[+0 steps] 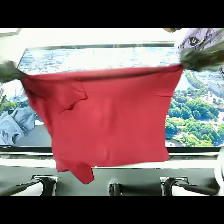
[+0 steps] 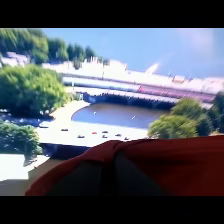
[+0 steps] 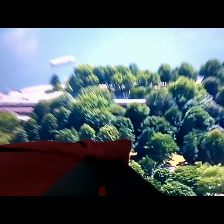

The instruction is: Fold the clothes and pants, and hang the long-sleeved shirts on hangers.

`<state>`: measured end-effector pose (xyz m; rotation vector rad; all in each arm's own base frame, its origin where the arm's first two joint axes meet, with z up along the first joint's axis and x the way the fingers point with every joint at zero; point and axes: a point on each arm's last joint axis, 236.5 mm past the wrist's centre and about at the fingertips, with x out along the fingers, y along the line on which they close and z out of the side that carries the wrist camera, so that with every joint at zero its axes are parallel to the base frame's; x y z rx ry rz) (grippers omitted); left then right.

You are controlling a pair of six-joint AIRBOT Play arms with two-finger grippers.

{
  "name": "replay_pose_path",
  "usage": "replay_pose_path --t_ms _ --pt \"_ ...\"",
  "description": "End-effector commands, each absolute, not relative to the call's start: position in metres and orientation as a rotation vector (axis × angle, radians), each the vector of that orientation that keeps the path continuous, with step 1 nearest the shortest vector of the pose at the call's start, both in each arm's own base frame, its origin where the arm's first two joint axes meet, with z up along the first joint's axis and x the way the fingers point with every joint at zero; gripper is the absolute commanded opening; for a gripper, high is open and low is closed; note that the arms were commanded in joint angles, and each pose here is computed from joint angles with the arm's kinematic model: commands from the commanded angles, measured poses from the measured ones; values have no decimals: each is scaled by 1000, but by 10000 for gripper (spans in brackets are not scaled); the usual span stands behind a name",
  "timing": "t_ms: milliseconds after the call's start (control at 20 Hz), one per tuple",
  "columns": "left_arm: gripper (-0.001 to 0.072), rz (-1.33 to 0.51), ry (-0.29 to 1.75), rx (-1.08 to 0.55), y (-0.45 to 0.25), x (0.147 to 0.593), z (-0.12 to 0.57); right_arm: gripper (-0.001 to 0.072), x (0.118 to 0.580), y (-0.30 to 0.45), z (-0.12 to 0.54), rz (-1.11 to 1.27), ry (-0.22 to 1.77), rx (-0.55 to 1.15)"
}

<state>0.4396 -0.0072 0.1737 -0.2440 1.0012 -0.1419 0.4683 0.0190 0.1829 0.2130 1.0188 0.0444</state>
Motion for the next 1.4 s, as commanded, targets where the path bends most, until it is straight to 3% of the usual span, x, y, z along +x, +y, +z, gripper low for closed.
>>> replay_pose_path --t_ms 0,200,350,550,1050,1350 --pt "17 -170 1165 -248 -20 497 48 29 518 15 55 23 1211 221" --pt "17 -148 1103 -250 -17 564 -2 29 558 4 -10 -16 1185 205" --pt "17 -144 1016 -213 -10 595 9 29 574 -7 -4 -44 1115 166" --pt "17 -129 959 -186 -3 606 28 29 580 -12 18 -54 1074 146" --pt "17 -46 1484 -152 14 494 -32 30 475 -7 -46 -67 1589 143" --pt "17 -34 1641 -158 4 457 -46 31 450 1 -67 -51 1731 167"
